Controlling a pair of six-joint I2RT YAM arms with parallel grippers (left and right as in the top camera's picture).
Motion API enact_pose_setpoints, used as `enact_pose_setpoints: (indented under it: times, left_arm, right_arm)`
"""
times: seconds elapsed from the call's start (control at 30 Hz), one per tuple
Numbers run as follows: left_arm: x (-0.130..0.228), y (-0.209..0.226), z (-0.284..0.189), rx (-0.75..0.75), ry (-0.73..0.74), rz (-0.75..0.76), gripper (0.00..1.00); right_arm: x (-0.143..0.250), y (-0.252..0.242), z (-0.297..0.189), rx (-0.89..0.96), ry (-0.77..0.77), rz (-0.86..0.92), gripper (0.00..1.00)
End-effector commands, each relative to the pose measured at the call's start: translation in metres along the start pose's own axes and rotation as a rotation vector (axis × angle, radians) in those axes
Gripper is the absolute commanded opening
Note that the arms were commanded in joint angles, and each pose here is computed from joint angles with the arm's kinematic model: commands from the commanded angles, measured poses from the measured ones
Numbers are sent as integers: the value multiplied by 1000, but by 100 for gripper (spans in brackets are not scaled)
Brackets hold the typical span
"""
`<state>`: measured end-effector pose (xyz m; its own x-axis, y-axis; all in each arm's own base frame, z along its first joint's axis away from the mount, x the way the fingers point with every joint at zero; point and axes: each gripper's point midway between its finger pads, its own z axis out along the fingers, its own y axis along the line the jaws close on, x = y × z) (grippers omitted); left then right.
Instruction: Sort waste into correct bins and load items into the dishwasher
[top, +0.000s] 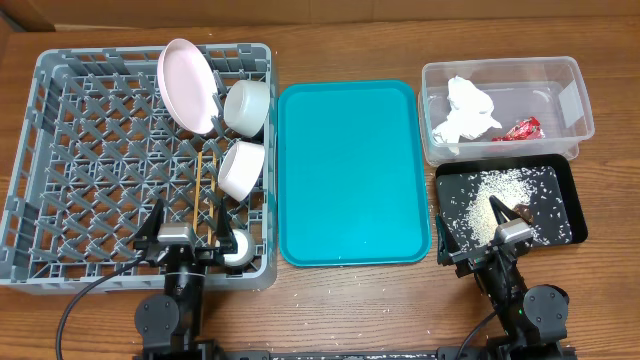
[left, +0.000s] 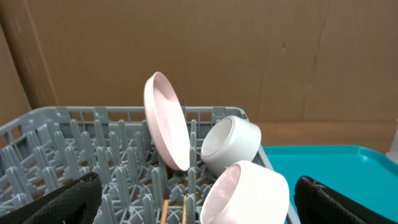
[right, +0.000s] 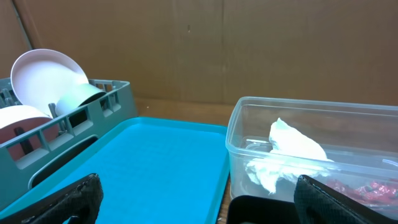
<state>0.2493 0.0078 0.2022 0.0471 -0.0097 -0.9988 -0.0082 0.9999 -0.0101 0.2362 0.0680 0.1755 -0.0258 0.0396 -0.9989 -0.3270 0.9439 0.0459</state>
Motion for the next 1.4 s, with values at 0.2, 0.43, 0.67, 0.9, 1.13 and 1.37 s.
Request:
enact_pose_setpoints:
  times: [0.2,0.43,0.67,0.9,1.13,1.37]
  left_arm:
    - [17,0,-2,2,7,105,100]
    - [45,0,-6,8,119,99,100]
    - [44,0,-5,7,117,79,100]
    - [44,0,-5,7,117,79,100]
    - [44,0,-5,7,117,80,100]
    - [44,0,-5,7,117,79,100]
  right_arm:
    - [1,-2,0,10,-6,-2,100]
    - [1,-2,0,10,-6,-2,100]
    - [1,-2,0,10,-6,-2,100]
    - [1,-2,0,10,-6,-2,100]
    - [1,-2,0,10,-6,-2,100]
    - [1,-2,0,10,-6,-2,100]
